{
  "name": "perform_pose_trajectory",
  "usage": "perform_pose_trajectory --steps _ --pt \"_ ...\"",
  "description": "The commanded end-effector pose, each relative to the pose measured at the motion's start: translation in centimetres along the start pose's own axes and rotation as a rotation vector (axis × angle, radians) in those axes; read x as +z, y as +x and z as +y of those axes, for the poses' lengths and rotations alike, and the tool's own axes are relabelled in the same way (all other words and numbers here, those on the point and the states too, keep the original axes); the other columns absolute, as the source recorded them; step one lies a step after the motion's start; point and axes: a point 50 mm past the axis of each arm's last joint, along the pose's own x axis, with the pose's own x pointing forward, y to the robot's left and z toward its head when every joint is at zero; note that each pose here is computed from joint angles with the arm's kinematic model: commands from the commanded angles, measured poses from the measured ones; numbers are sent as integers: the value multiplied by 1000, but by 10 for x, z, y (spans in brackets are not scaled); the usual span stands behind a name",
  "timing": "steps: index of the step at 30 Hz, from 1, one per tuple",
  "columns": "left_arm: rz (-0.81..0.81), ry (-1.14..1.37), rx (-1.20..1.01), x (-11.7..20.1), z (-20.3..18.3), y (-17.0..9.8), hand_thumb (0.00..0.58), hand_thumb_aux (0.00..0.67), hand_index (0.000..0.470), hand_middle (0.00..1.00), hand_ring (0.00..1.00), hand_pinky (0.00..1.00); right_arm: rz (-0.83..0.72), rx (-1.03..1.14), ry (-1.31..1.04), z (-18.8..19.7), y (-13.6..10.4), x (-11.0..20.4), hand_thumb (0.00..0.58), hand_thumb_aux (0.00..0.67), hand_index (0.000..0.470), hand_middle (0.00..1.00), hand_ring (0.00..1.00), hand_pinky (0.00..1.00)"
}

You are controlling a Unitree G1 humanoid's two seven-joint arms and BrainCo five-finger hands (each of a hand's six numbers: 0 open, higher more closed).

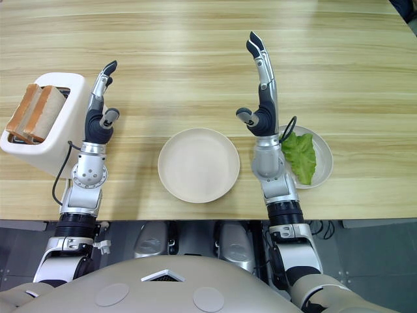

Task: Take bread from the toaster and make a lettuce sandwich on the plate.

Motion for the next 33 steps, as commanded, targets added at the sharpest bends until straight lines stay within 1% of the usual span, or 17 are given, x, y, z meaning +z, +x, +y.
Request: perform_pose_trajectory --steps 1,33 --pt "17 -5 -8 -2 -1 0 0 0 0 0 0 0 3 -10 -5 -3 1 1 0 0 0 0 0 0" --pt "14 -15 0 -1 0 3 0 0 0 0 0 0 32 -29 -9 -8 1 -2 0 0 0 0 0 0"
